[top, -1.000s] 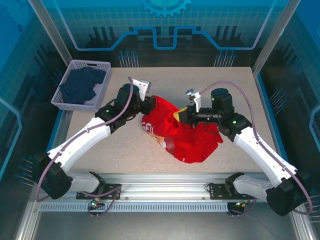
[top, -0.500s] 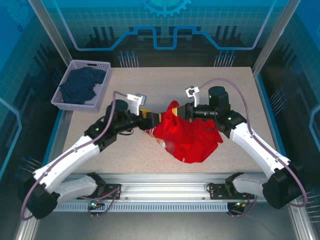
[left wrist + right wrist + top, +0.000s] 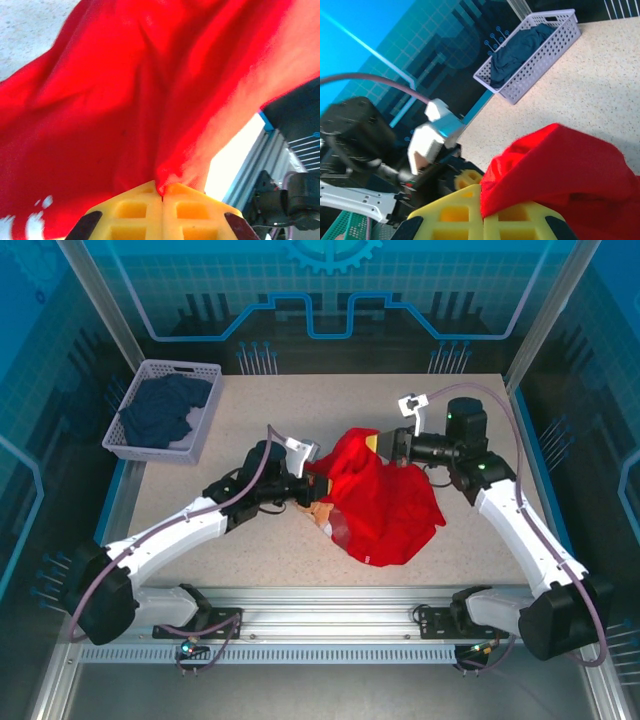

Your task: Fold the inside-out t-shirt

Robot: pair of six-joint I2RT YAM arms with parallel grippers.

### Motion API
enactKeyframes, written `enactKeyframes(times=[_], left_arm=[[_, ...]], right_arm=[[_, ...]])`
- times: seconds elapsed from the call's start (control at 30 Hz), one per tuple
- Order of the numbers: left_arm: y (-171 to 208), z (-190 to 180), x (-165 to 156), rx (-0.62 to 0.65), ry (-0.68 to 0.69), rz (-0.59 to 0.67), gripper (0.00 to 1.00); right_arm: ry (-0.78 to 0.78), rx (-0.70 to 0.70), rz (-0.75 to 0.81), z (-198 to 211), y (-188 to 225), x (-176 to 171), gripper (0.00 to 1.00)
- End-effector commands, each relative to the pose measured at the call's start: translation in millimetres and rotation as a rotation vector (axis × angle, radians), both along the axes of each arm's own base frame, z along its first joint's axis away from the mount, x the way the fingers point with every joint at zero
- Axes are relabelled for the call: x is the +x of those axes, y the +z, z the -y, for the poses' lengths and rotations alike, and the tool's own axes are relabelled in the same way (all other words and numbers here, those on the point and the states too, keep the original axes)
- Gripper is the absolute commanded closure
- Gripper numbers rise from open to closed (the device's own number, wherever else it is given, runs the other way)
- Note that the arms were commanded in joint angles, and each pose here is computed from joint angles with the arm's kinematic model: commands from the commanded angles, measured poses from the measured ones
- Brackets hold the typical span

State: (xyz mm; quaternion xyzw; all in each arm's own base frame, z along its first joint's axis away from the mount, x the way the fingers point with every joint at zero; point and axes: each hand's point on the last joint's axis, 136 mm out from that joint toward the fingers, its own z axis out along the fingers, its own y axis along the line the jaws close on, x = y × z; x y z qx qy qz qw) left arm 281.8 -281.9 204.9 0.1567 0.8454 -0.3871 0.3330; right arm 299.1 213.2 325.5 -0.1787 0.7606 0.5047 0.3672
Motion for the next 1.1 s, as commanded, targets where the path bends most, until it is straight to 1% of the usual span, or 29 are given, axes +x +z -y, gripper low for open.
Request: enactKeyframes(times=[0.0, 0.07, 0.1, 0.17, 0.2, 0.23, 0.33, 0.4, 0.5, 0.6, 0.77, 0.87, 0.93, 1.03, 1.07], left_arm=[[-33.1, -17.3, 6.2, 0.12, 0.067, -0.009, 0.98], [-40.8, -28.8, 11.9, 0.173, 0.128, -0.008, 0.93], [-41.4, -32.9, 13.5, 0.19, 0.145, -0.002, 0.89], [-35.0, -34.1, 13.6, 0.182, 0.145, 0.018, 0.86], [-28.4, -32.9, 12.9, 0.166, 0.139, 0.034, 0.83], [-22.4, -31.8, 11.3, 0.15, 0.13, 0.045, 0.77], [4.4, -24.0, 1.1, 0.077, 0.066, 0.102, 0.57], [22.6, -17.0, -7.5, 0.033, 0.009, 0.152, 0.47], [36.2, -8.5, -13.7, 0.042, -0.05, 0.207, 0.37], [38.8, 1.9, -15.0, 0.106, -0.097, 0.242, 0.33], [40.1, 18.0, -5.1, 0.199, -0.124, 0.301, 0.31], [36.5, 25.5, 6.9, 0.24, -0.126, 0.315, 0.34], [32.3, 31.5, 13.0, 0.254, -0.135, 0.311, 0.4], [31.2, 39.9, 21.2, 0.253, -0.142, 0.295, 0.6], [33.0, 42.6, 22.8, 0.241, -0.144, 0.286, 0.7]], right_arm=[[0.073, 0.031, 0.049, 3.2, 29.8, -12.4, 1.0], [0.079, 0.025, 0.044, 4.0, 29.1, -12.1, 1.0], [0.089, 0.027, 0.039, 3.1, 27.9, -11.9, 1.0], [0.115, 0.03, 0.018, -0.4, 23.1, -12.0, 1.0], [0.123, 0.025, 0.006, -1.9, 19.2, -11.9, 1.0], [0.129, 0.018, 0.001, -3.4, 16.4, -12.5, 1.0], [0.139, 0.002, -0.013, -5.1, 8.8, -12.6, 1.0], [0.141, -0.002, -0.018, -5.7, 6.0, -12.3, 1.0], [0.142, -0.005, -0.022, -6.7, 4.7, -12.0, 1.0], [0.146, -0.007, -0.026, -8.1, 3.5, -11.9, 1.0], [0.152, -0.009, -0.031, -9.7, 2.3, -13.4, 1.0], [0.158, -0.008, -0.031, -10.1, 2.4, -15.3, 1.0], [0.16, -0.011, -0.029, -9.9, 2.1, -16.2, 1.0], [0.162, -0.016, -0.026, -9.0, 1.8, -18.4, 1.0], [0.163, -0.018, -0.026, -8.8, 0.9, -18.9, 1.0]])
